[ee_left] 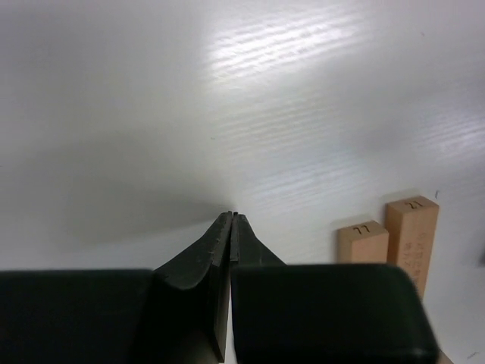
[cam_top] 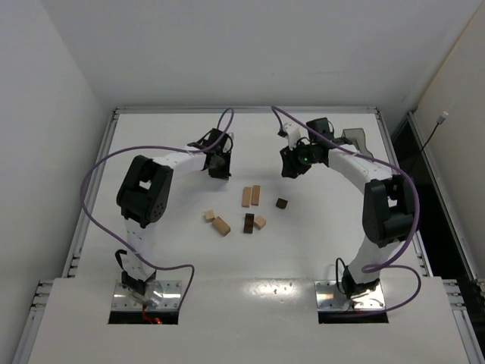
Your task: Build the wood block tower
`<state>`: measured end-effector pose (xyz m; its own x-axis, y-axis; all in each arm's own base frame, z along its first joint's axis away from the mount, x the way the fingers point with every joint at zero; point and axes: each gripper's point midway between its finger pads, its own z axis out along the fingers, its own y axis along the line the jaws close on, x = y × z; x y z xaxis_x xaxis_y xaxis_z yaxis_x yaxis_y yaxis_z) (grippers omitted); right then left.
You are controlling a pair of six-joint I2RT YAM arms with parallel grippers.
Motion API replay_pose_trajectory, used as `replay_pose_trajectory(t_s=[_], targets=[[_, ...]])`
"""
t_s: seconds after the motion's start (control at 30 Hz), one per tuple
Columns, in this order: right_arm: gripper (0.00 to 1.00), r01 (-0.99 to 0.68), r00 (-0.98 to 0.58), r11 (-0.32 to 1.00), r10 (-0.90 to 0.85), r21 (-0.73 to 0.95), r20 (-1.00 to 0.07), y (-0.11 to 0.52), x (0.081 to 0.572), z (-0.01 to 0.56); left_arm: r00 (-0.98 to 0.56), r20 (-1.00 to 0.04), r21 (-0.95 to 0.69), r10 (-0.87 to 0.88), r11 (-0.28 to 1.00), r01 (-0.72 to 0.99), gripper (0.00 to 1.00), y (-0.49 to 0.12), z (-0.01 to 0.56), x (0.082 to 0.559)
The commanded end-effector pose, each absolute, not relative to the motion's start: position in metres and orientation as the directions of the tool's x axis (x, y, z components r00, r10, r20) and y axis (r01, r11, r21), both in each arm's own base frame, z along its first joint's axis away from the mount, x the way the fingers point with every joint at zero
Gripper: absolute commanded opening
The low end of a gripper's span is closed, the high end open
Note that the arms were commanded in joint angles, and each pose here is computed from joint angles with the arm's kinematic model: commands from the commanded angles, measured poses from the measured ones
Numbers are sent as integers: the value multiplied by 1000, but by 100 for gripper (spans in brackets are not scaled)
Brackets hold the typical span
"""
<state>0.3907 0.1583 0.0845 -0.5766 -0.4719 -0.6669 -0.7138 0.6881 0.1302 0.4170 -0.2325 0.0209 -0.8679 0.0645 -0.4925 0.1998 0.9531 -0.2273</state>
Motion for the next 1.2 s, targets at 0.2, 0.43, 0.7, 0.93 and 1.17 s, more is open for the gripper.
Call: replay_pose_trajectory(t_s=[0.2, 0.43, 0.7, 0.93, 1.17], targets=[[29, -714, -655, 643, -475, 277, -588, 187, 356, 61, -850, -518, -277, 99, 920, 276, 0, -250, 46, 384], [17, -617, -737, 726, -397, 305, -547, 201, 345, 46, -866, -490, -324, 98, 902, 286, 0, -260, 40, 364], [5, -448, -844, 826, -264, 343, -467, 198, 341, 17, -875, -477, -340, 84, 900, 272, 0, -260, 33, 359], [1, -364, -873, 877, -204, 314, -442, 196, 350, 7, -892, -446, -378, 69, 889, 257, 0, -267, 26, 357], [0, -331, -885, 889, -176, 316, -431, 205, 359, 3, -897, -438, -409, 65, 874, 263, 0, -273, 25, 355]])
